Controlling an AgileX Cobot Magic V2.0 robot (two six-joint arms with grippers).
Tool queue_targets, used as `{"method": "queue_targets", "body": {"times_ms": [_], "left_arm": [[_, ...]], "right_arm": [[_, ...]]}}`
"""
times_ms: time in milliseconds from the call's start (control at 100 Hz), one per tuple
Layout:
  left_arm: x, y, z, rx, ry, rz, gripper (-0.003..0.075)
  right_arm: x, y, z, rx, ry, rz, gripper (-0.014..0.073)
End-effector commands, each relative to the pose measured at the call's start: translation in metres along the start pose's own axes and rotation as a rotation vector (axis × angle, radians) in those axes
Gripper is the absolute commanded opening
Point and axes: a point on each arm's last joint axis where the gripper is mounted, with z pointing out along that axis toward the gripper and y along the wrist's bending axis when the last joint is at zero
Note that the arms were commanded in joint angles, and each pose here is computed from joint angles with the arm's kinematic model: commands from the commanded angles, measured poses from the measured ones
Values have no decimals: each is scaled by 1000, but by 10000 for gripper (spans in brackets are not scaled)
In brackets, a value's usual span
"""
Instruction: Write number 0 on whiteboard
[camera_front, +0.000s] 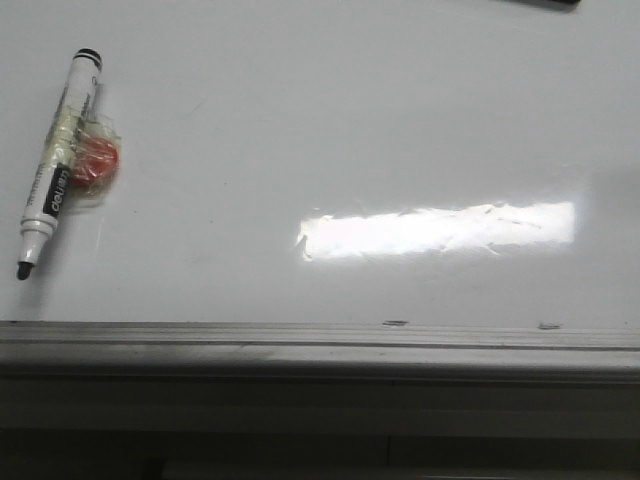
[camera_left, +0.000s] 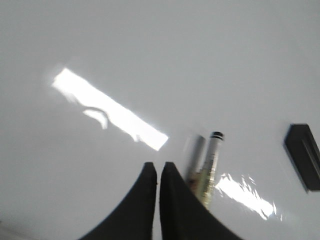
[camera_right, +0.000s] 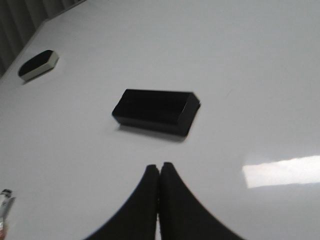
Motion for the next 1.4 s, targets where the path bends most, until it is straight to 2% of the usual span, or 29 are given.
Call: {"method": "queue_targets", "body": {"times_ms": [0, 90, 200, 270, 350, 420, 500, 610, 710, 780, 850, 920, 990, 1070, 1170, 1390], "left_arm": [[-26, -30, -2, 26, 7, 207, -20], [-42, -47, 6, -16, 126, 359, -20], [-60, -60, 18, -85, 271, 500, -20], [-69, -65, 24, -122, 331, 557, -19], [-78, -67, 30, -160, 358, 618, -19], [-83, -69, 32, -169, 365, 656, -18], [-83, -73, 34, -126, 388, 708, -1], [-76, -77, 39, -38, 468, 779, 108], [-69, -82, 47, 40, 521, 745, 265], [-64, -87, 54, 95, 539, 689, 335], [-60, -91, 62, 131, 553, 636, 337], [-57, -92, 71, 134, 569, 616, 337], [-53, -89, 81, 119, 600, 606, 337], [-46, -84, 92, 97, 653, 595, 337], [-39, -78, 105, 68, 705, 584, 337], [-25, -70, 128, 28, 768, 474, 337]], "right_arm": [[-36, 3, 20, 49, 25, -88, -45], [-50, -2, 47, 138, 130, -141, -46], [-61, -7, 78, 245, 263, -268, -46], [-66, -11, 89, 332, 332, -266, -46], [-69, -12, 92, 403, 393, -203, -47], [-68, -10, 91, 411, 443, -126, -47], [-64, -3, 88, 357, 495, -91, -47], [-59, 5, 86, 286, 544, -54, -47], [-59, 8, 86, 260, 549, -60, -47], [-59, 9, 87, 250, 543, -59, -46], [-60, 10, 88, 240, 534, -57, -41], [-61, 12, 89, 222, 518, -55, 3], [-62, 14, 90, 200, 501, -46, 85], [-63, 16, 92, 175, 480, -38, 223], [-65, 18, 93, 157, 462, -35, 336], [-65, 18, 93, 155, 461, -35, 350]]}}
